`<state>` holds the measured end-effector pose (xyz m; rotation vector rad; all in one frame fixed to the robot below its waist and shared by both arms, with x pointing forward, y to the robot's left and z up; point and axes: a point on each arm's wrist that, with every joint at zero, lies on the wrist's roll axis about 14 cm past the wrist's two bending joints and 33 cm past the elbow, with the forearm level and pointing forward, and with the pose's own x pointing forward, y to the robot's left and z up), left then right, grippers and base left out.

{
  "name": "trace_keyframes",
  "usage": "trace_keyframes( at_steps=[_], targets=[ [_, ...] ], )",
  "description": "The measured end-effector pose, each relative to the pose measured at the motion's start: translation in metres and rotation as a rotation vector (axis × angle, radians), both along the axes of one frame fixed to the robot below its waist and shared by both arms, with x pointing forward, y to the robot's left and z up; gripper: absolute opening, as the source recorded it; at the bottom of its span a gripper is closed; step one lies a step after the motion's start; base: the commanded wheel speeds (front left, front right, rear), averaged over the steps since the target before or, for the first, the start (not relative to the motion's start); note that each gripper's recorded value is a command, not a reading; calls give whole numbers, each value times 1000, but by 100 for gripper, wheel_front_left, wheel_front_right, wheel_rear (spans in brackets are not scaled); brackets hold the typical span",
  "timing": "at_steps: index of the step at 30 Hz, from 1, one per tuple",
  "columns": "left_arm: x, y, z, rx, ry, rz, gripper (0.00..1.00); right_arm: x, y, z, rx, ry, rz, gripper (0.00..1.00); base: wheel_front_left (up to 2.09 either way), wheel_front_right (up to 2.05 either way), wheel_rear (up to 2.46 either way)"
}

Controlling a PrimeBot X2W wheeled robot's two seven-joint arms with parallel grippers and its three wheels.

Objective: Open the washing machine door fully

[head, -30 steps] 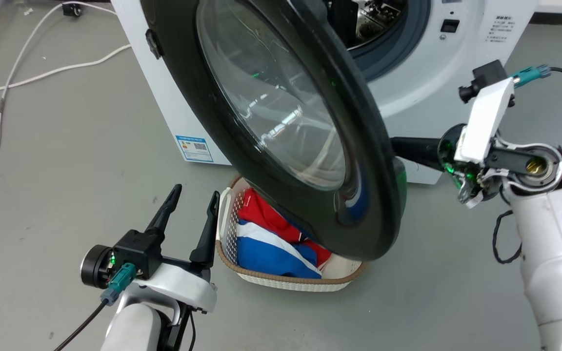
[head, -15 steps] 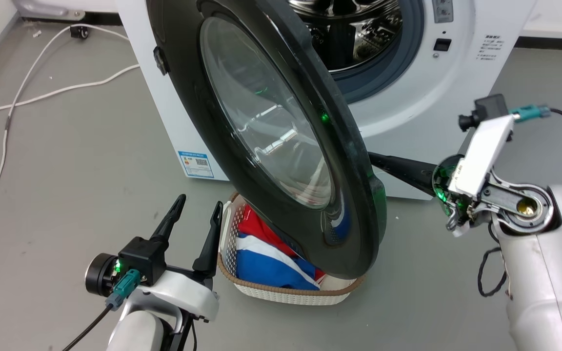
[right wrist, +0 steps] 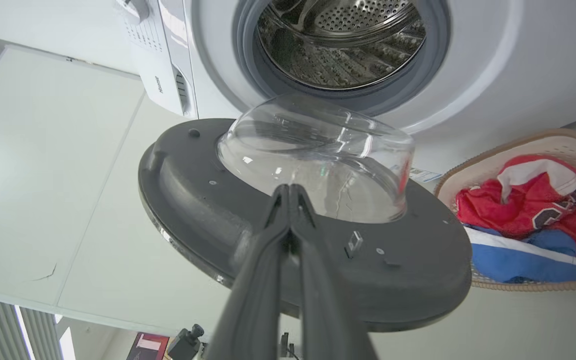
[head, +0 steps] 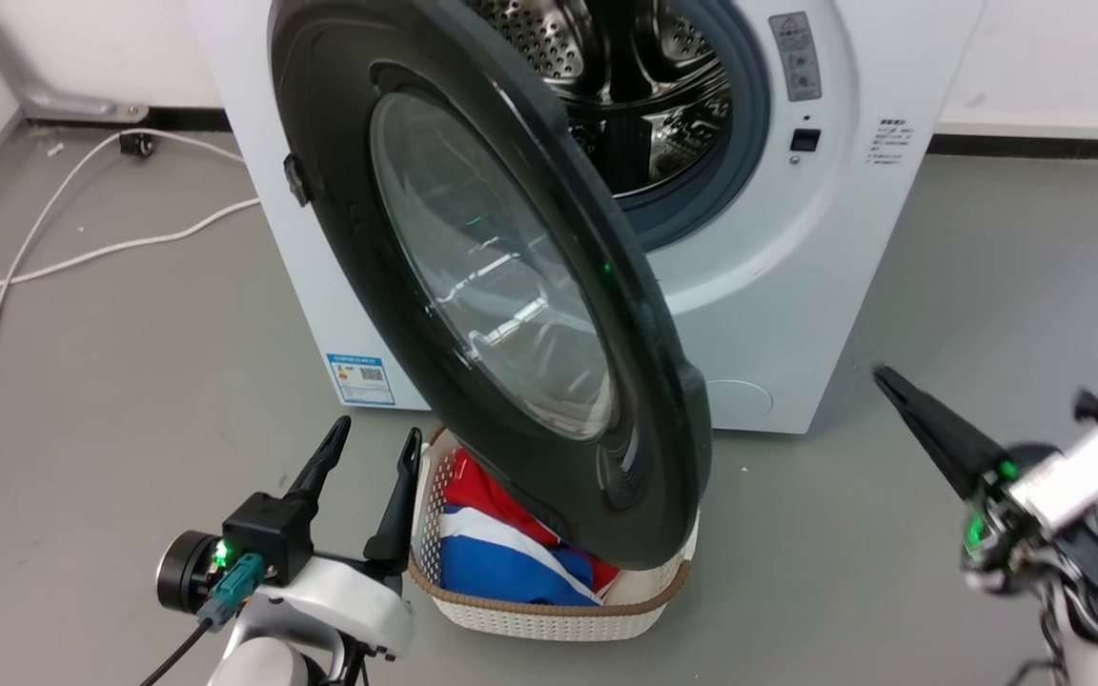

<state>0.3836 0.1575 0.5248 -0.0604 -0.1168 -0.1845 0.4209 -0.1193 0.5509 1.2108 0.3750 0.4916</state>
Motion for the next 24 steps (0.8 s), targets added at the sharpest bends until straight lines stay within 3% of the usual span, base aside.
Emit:
trace_keyframes(
  at_steps=[12,14,15,16,18,19,24],
  targets=[
    [-5,-2,-1,-6,3,-6,100,-62,-64,-42,-29,50,-313,1,0,0,0],
    [-5,-1,-1,-8,2,-3,100,-67,-66,-41,-59,31,-348,85,0,0,0],
    [-5,0,-1,-9,3,0,100,-68,-68,-39,-67,19,-367,100,0,0,0],
    [-6,1,-1,-9,2,4,100,-70,-70,-32,-143,-36,-419,100,0,0,0],
    [-6,1,-1,-8,0,7,100,-69,-77,-24,-172,-79,-471,100,0,0,0],
    [-6,3,0,-12,-1,15,100,-67,-88,-15,-335,-159,-536,100,0,0,0],
    [-6,7,1,-17,-5,29,100,-63,-105,9,-693,-337,-614,100,0,0,0]
  ],
)
